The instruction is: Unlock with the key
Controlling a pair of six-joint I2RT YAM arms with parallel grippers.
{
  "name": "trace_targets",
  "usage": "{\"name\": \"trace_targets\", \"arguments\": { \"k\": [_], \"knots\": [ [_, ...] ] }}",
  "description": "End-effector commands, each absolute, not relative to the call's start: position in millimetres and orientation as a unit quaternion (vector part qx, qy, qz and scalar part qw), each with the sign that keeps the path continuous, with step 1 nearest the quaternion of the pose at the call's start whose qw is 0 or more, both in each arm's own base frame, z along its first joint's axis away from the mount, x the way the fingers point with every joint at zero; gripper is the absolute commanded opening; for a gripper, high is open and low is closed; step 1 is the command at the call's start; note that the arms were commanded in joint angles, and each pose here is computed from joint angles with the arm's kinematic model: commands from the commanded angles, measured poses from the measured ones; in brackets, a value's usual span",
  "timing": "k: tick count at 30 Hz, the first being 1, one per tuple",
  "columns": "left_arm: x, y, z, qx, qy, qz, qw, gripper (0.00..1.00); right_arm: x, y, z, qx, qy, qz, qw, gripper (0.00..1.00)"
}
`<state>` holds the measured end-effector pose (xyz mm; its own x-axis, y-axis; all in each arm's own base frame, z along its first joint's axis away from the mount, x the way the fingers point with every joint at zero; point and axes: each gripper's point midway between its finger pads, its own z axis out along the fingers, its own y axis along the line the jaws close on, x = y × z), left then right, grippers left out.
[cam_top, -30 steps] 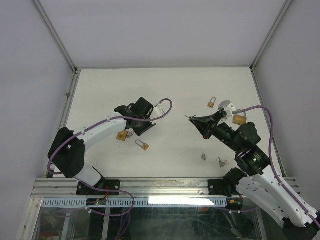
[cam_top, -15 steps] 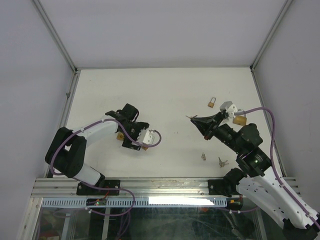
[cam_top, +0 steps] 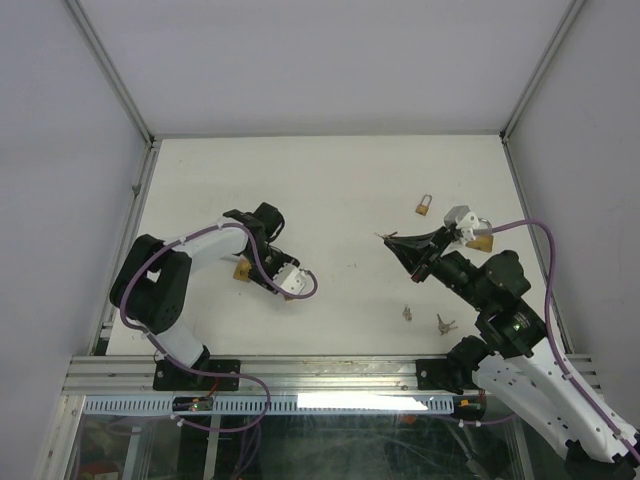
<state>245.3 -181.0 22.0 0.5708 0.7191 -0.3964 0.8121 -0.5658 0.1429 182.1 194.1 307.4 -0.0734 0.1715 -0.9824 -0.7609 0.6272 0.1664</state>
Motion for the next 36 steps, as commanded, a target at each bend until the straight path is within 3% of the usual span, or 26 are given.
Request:
{"name": "trace_targets", "arguments": {
  "k": [1,7,13,14,17,19,22,27,31,36],
  "knots": [
    [228,-180,21,0.890,0.394,-0.185,0.132,0.50,177,191,329,-0.236,0.608,0.368,0.662,0.00],
    [237,-192,27,0.899,0.373,-0.177,0.147,0.64,179,192,330,-0.236,0.610,0.367,0.661,0.00],
    [258,-210,47,0.853,0.457,-0.189,0.164,0.62,180,193,328,-0.249,0.608,0.358,0.663,0.00],
    [258,-211,52,0.846,0.467,-0.194,0.170,0.65,180,193,327,-0.249,0.609,0.356,0.663,0.00],
    [248,-217,74,0.822,0.487,-0.217,0.198,0.88,179,191,326,-0.248,0.609,0.355,0.665,0.00],
    [237,-221,88,0.793,0.520,-0.237,0.212,0.93,180,191,325,-0.248,0.610,0.353,0.664,0.00],
    [234,-230,95,0.687,0.649,-0.251,0.210,0.84,180,192,324,-0.247,0.611,0.355,0.663,0.00],
    [267,-226,109,0.361,0.889,-0.181,0.214,0.84,180,192,325,-0.239,0.610,0.363,0.662,0.00],
    [249,-223,106,0.203,0.950,-0.169,0.165,0.91,181,194,324,-0.237,0.607,0.367,0.664,0.00],
    [224,-240,93,0.164,0.964,-0.156,0.137,0.94,180,196,321,-0.234,0.611,0.377,0.655,0.00]
  ]
}}
